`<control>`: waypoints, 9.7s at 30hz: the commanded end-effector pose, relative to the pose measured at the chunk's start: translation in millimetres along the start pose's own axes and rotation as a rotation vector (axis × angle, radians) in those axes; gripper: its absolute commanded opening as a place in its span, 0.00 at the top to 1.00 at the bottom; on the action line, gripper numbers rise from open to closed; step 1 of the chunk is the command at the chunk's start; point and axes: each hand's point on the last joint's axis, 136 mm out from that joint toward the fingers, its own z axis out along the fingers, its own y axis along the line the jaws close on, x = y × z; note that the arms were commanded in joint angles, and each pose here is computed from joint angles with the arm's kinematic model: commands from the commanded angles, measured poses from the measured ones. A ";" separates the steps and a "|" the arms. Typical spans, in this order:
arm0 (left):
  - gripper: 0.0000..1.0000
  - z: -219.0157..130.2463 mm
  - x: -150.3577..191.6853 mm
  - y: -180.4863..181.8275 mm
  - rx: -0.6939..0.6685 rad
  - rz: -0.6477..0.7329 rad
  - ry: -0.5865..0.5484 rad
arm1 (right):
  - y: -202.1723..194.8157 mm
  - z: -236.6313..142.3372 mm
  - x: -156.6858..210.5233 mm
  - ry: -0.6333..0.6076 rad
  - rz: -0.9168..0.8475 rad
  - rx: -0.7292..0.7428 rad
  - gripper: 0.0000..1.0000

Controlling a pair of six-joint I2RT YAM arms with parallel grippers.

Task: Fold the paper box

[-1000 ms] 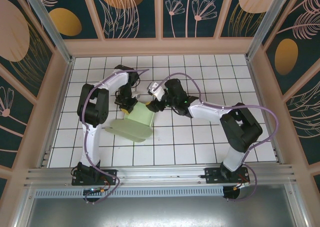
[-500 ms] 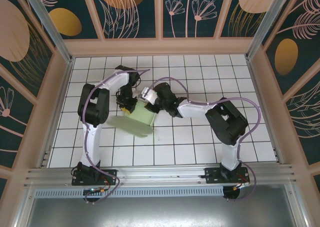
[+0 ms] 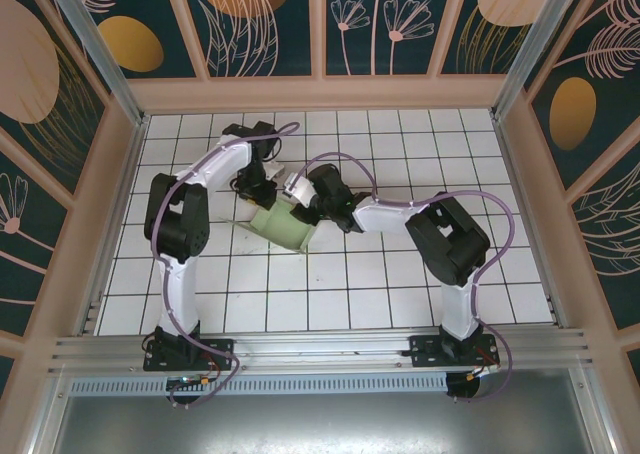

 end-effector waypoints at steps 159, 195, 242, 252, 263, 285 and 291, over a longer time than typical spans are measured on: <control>0.48 -6.1 -36.6 -21.2 0.006 -0.889 -0.680 | -60.2 -91.4 49.1 -0.225 0.777 0.089 0.40; 0.95 16.7 -36.0 -29.0 0.003 -0.779 -0.661 | -104.8 -43.2 55.2 -0.005 0.881 0.270 0.61; 0.93 22.3 -37.9 -31.5 -0.041 -0.713 -0.632 | -108.7 -42.8 50.1 -0.125 1.028 0.004 0.65; 0.93 25.6 -40.8 -34.4 -0.035 -0.705 -0.619 | -99.5 -40.3 46.7 -0.140 1.026 -0.071 0.66; 0.93 27.2 -41.0 -35.5 -0.030 -0.701 -0.614 | -90.8 -25.7 55.7 -0.091 1.044 -0.124 0.73; 0.93 31.6 -42.2 -38.8 -0.012 -0.695 -0.607 | -75.0 10.7 87.2 0.201 0.832 0.085 0.79; 0.93 32.4 -41.7 -38.8 -0.012 -0.693 -0.607 | -78.0 14.9 94.6 0.270 0.777 0.165 0.79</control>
